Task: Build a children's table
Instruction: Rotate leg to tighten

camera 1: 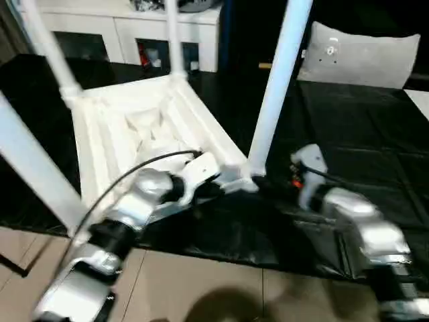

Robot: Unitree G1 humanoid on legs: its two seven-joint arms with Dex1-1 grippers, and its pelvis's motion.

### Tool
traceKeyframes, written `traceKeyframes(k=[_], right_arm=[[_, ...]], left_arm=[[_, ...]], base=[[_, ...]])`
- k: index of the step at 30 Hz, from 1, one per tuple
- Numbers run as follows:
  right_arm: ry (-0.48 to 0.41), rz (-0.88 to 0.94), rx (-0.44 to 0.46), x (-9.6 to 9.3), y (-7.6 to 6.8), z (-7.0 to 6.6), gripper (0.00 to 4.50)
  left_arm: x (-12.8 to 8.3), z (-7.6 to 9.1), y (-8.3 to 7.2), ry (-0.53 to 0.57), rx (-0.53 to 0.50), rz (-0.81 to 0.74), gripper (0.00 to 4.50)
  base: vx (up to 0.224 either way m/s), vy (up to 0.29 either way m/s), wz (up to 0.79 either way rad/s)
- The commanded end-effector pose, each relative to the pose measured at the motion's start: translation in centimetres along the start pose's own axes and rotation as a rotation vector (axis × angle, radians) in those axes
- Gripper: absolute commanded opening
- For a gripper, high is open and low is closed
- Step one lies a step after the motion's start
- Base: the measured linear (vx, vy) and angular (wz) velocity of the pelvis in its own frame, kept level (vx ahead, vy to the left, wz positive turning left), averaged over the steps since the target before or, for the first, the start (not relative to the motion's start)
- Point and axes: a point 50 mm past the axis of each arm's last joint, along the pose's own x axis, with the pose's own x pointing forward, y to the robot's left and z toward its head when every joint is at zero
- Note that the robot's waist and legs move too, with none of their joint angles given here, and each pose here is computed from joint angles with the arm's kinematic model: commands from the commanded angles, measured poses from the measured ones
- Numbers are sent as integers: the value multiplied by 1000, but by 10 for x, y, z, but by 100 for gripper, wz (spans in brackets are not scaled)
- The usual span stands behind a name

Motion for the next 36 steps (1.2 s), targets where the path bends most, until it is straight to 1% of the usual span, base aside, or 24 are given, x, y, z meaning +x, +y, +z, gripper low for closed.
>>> traceKeyframes(k=[1, 3, 4, 5, 7, 8, 9, 10, 11, 13, 15, 16, 17, 18, 22, 26, 27, 29, 32, 33, 36], right_arm=[[-13, 103, -45, -3, 5, 7, 394], [-2, 179, -66, -8, 8, 8, 394], [14, 264, -66, -11, 12, 7, 394], [23, 311, -65, -12, 14, 6, 394], [34, 365, -71, -13, 16, 6, 394], [41, 410, -66, -13, 19, 5, 394], [41, 412, -66, -12, 19, 5, 378], [42, 431, -61, -12, 20, 5, 378], [44, 476, -39, -11, 22, 5, 378], [48, 494, -27, -10, 23, 5, 349], [56, 531, 0, -9, 24, 4, 343], [59, 538, 5, -9, 25, 4, 328], [63, 547, 9, -9, 25, 4, 328], [68, 559, 14, -9, 25, 3, 316], [82, 581, 27, -8, 25, 3, 284], [88, 595, 41, -8, 25, 2, 239], [89, 596, 43, -8, 25, 2, 239], [89, 597, 46, -8, 25, 2, 224], [74, 592, 70, -8, 28, 1, 218], [56, 584, 88, -6, 34, 0, 217], [44, 550, 108, -3, 39, -2, 216]], left_arm=[[3, 3, -12, 10, 88, -139, 0], [1, 1, -14, 27, 129, -188, 0], [-2, 0, -16, 39, 167, -242, 0], [-3, -1, -18, 46, 186, -274, 0], [-5, -2, -20, 52, 204, -322, 0], [-7, -1, -23, 53, 221, -375, 0], [-7, -1, -23, 53, 221, -378, 0], [-8, -1, -24, 56, 226, -396, 0], [-9, 0, -25, 65, 248, -432, 0], [-9, 0, -26, 71, 258, -442, 0], [-9, 1, -25, 78, 277, -453, 0], [-9, 1, -25, 81, 280, -454, 0], [-10, 1, -24, 83, 286, -457, 0], [-10, 1, -24, 85, 290, -460, 0], [-10, 1, -22, 92, 294, -465, 0], [-11, -2, -20, 100, 290, -457, 0], [-12, -2, -20, 101, 289, -456, 0], [-12, -3, -20, 102, 282, -455, 0], [-12, -4, -19, 89, 249, -430, 0], [-11, -3, -16, 72, 210, -372, 0], [-8, -1, -14, 52, 159, -313, 0]], base=[[0, 0, 0], [0, 0, 0], [0, 0, 0], [0, 0, 0], [0, 0, 0], [0, 0, 0], [0, 0, 0], [0, 0, 0], [0, 0, 0], [0, 0, 0], [0, 0, 0], [0, 0, 0], [0, 0, 0], [0, 0, 0], [0, 0, 0], [0, 0, 0], [0, 0, 0], [0, 0, 0], [0, 0, 0], [0, 0, 0], [0, 0, 0]])
